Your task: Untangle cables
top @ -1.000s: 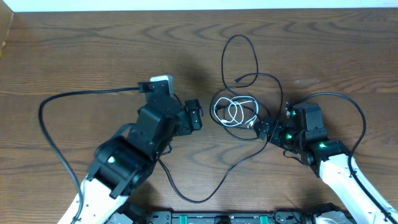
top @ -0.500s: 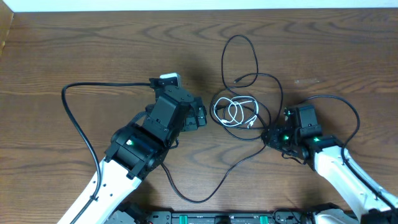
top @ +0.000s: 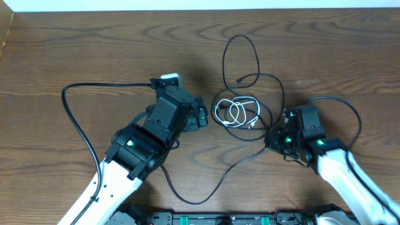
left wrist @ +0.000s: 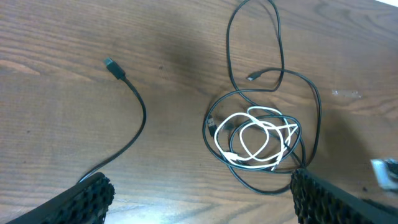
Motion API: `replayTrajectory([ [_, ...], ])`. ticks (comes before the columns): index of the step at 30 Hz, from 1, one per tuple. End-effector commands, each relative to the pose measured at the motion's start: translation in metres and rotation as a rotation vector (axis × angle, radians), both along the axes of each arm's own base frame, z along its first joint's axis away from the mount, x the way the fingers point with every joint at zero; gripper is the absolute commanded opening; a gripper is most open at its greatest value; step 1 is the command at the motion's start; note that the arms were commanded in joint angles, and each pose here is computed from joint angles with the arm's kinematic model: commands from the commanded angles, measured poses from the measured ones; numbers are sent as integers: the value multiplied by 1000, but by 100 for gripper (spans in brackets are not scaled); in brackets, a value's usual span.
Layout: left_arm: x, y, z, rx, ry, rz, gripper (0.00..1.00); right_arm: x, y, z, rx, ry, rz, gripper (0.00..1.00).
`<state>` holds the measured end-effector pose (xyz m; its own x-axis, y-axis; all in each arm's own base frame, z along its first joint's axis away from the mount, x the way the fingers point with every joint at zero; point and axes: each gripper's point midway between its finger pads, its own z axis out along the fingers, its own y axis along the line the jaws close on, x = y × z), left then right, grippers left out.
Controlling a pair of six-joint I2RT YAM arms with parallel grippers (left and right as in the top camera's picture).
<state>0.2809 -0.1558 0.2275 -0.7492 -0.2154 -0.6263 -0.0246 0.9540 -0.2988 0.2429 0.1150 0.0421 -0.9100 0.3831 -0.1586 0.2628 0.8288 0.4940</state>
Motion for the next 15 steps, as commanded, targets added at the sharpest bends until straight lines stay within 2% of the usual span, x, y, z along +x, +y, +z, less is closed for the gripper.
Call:
replayTrajectory([
  [1,2,4,3,-2,-9,24,91,12,-6,52,-14,-175,-8,1],
  [7,1,2,3,-11,-4,20,91,4,-53,116,-194,-391,-152,1],
  [10,1,2,3,-11,-5,20,91,4,-64,178,-198,-606,-194,1],
  [15,1,2,3,-10,-4,20,91,9,-69,237,-192,-780,-223,1],
])
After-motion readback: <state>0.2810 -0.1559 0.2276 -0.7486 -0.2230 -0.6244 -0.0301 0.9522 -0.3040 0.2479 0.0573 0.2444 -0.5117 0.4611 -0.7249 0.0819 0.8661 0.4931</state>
